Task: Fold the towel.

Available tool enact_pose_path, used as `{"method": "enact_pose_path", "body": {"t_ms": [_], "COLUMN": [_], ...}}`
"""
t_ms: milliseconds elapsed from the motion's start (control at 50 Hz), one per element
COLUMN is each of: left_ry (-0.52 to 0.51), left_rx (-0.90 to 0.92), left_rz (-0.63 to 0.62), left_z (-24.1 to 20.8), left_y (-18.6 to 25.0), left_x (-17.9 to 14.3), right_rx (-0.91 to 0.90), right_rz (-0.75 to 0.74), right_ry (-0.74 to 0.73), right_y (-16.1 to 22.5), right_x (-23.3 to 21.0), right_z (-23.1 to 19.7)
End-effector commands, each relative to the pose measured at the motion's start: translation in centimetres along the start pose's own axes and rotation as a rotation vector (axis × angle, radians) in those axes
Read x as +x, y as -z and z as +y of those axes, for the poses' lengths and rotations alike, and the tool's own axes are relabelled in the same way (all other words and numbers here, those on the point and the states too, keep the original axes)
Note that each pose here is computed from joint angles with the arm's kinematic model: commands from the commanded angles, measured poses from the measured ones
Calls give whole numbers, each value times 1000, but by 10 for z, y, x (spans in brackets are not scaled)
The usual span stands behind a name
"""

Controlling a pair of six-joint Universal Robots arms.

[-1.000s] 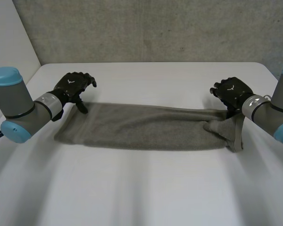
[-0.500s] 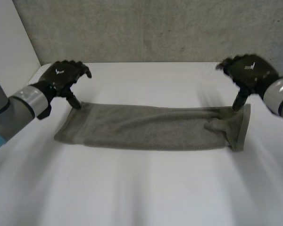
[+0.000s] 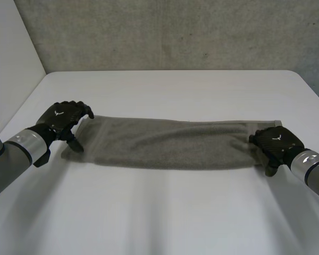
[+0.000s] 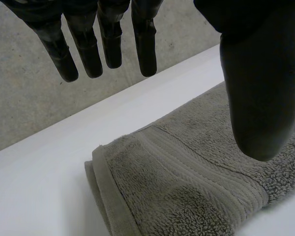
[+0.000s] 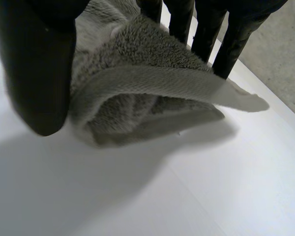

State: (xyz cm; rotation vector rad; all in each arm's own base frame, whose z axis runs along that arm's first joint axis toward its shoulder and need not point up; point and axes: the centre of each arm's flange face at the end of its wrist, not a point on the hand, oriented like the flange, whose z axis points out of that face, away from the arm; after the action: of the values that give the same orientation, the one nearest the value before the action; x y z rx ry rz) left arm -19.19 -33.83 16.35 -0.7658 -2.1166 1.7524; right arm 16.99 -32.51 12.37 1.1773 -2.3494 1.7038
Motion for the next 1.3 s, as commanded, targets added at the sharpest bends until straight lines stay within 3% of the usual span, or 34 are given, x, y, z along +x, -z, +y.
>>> {"method": "enact_pose_path", "body": {"t_ms": [20,260,440,520,620,660,700,760,800,820,860,880,900,920,960,1000,1140,1240,1300], "left_ry": [0,0,1,1,0,2,1,0,1,1,3,3,5,5,8,8,10,0,-1], "left_rx": [1,2,0,1,1,0,2,2,0,0,-2,-2,-5,-5,-10,-11,-11,11,18], "left_rz": [0,-4,-6,-4,-3,-4,-3,-1,-1,-1,1,1,2,2,4,3,3,6,12], "left_z": [1,2,2,2,2,2,1,1,2,2,2,2,3,3,5,5,5,-2,-4], "left_y": [0,1,2,3,3,3,3,3,3,3,3,3,4,4,5,5,5,3,2], "left_x": [1,-1,0,0,1,1,1,2,3,3,4,4,5,5,6,6,6,5,7], "right_rx": [-21,8,19,42,101,140,253,314,414,414,449,449,447,447,414,386,309,254,236], "right_rz": [47,129,252,323,300,266,163,97,-37,-38,-171,-172,-248,-249,-367,-396,-335,-225,-209], "right_ry": [27,54,195,236,205,194,199,208,224,224,224,224,223,223,239,249,229,144,114], "right_y": [-6,-12,-7,-4,0,-2,-8,-9,-6,-6,-5,-5,-6,-6,-4,-4,-11,-12,-10], "right_x": [19,47,121,164,174,163,116,84,19,18,-49,-49,-87,-87,-153,-174,-168,-111,-101], "right_z": [12,14,24,0,-46,-66,-116,-141,-177,-177,-190,-191,-190,-190,-178,-168,-155,-149,-145]}}
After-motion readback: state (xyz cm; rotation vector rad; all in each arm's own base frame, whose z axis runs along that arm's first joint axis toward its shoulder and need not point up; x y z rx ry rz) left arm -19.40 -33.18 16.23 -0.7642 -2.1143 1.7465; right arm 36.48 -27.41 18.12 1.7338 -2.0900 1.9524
